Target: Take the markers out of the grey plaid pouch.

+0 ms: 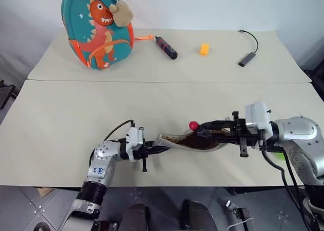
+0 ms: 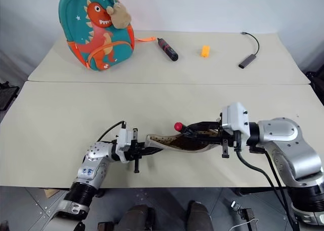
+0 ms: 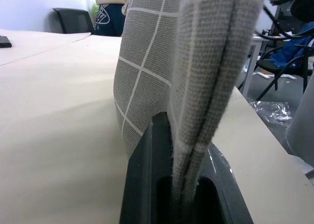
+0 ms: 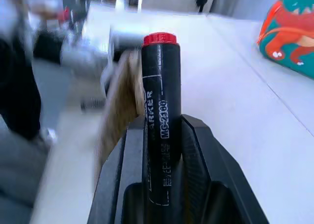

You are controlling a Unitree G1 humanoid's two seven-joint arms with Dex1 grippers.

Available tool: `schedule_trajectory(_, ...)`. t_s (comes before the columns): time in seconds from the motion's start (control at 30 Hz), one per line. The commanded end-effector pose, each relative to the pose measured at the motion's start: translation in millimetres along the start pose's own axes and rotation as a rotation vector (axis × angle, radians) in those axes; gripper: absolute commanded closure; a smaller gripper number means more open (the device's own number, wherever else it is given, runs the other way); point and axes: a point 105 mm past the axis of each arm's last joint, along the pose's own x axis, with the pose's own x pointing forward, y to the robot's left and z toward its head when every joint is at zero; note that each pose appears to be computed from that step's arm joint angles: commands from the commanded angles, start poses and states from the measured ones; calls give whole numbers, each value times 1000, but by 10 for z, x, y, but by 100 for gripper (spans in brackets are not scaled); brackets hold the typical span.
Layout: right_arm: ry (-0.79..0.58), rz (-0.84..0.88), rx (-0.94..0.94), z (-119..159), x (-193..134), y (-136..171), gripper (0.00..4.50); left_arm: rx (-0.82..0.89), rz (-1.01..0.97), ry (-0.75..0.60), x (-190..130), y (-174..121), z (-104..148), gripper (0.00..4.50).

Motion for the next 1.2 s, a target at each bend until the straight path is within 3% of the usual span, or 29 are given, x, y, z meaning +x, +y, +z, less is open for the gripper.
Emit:
schedule_trajectory(0.03, -165, -70, 105, 487, -124, 5, 391, 11, -53, -3, -15, -70, 31, 450)
schedule_trajectory(0.2, -84, -362, 195, 342, -700, -245, 391, 14, -57, -31, -23, -61, 59, 450)
schedule_trajectory(0.4, 266, -627, 270, -472, -1316, -266, 391, 38, -60, -52, -20, -56, 66, 450)
schedule_trajectory(0.53, 563, -660, 278, -924, -1609, -113, 391, 50, -109, -27, -14, -115, 36, 450)
schedule_trajectory(0.7, 567, -763, 271, -1058, -1743, -190, 391, 42, -75, -40, 0, -87, 40, 450)
schedule_trajectory(1.0, 520, -735, 207, -1038, -1716, -138, 114, -28, 7, -45, -121, -57, 106, 450)
schedule_trajectory(1.07, 407, -711, 118, -910, -1578, -151, 44, -119, 40, -46, -281, -75, 171, 450)
schedule_trajectory(1.1, 281, -687, 64, -785, -1439, -143, 11, -202, 81, -60, -401, -61, 212, 450)
schedule_trajectory(1.13, 166, -641, 16, -668, -1299, -93, 4, -282, 123, -77, -516, -46, 250, 450)
schedule_trajectory(1.2, 62, -594, -73, -576, -1119, -15, 4, -449, 223, -134, -718, 13, 315, 450)
